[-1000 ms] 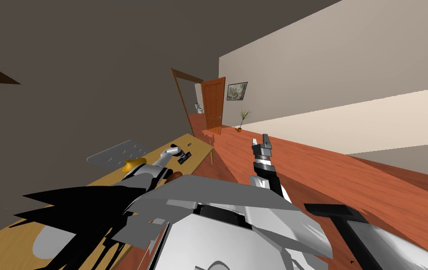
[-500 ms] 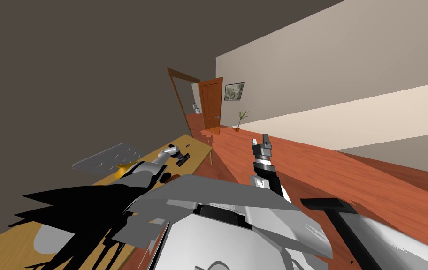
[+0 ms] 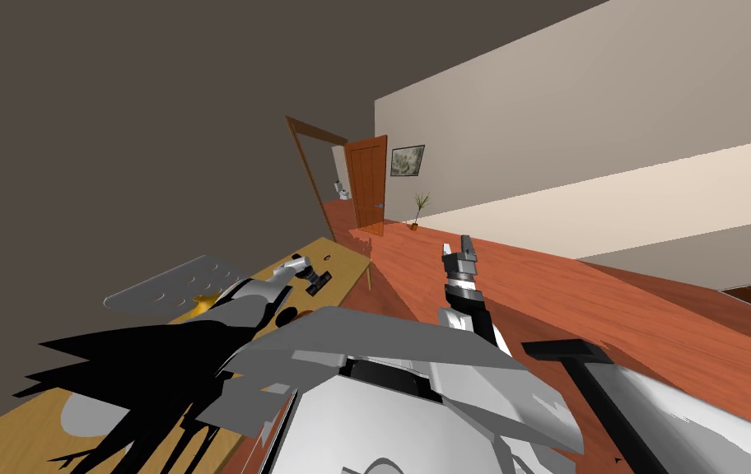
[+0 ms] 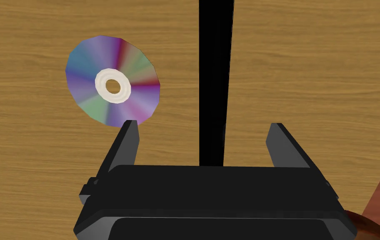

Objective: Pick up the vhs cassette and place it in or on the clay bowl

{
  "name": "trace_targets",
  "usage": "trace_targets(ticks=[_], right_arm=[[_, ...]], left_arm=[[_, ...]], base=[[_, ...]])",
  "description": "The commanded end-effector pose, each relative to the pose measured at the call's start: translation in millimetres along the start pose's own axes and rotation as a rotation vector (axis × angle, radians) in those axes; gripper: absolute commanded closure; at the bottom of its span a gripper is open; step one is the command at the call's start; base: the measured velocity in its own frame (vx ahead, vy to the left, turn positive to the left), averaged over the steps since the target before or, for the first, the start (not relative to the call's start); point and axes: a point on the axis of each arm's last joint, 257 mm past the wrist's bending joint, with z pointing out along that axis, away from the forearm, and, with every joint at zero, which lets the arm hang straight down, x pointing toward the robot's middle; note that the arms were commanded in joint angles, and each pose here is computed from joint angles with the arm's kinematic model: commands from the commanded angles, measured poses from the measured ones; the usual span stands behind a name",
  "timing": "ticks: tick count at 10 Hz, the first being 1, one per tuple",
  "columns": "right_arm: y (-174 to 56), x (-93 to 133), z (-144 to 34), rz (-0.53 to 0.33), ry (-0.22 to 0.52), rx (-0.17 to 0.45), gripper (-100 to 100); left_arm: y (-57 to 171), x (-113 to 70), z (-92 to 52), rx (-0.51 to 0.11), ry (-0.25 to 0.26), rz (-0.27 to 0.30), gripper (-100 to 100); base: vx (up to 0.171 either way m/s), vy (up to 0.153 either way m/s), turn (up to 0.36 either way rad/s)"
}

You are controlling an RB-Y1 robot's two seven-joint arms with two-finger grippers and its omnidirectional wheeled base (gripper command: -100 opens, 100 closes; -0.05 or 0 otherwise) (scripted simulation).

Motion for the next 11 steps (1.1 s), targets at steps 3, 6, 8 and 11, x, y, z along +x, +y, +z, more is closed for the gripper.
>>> trace_targets(ticks=[3, 6, 8, 11], right_arm=[[0.0, 0.0, 0.0, 0.000, 0.000, 0.000, 0], [0.0, 0.0, 0.0, 0.000, 0.000, 0.000, 0], [0.0, 0.0, 0.0, 0.000, 0.000, 0.000, 0], [0.0, 0.0, 0.0, 0.000, 0.000, 0.000, 0]], left_arm=[[7.3, -17.5, -2.4, -0.055, -0.038, -0.053, -100], [10.0, -22.2, -3.4, -0.073, -0.047, -0.070, -100], [10.2, -34.8, -0.6, -0.077, -0.046, -0.077, -100], [10.1, -47.5, 1.7, -0.080, -0.045, -0.084, -100]], base=[[0.010, 0.006, -0.035], [0.006, 0.004, -0.031], [0.012, -0.006, -0.028], [0.047, -0.026, -0.031]])
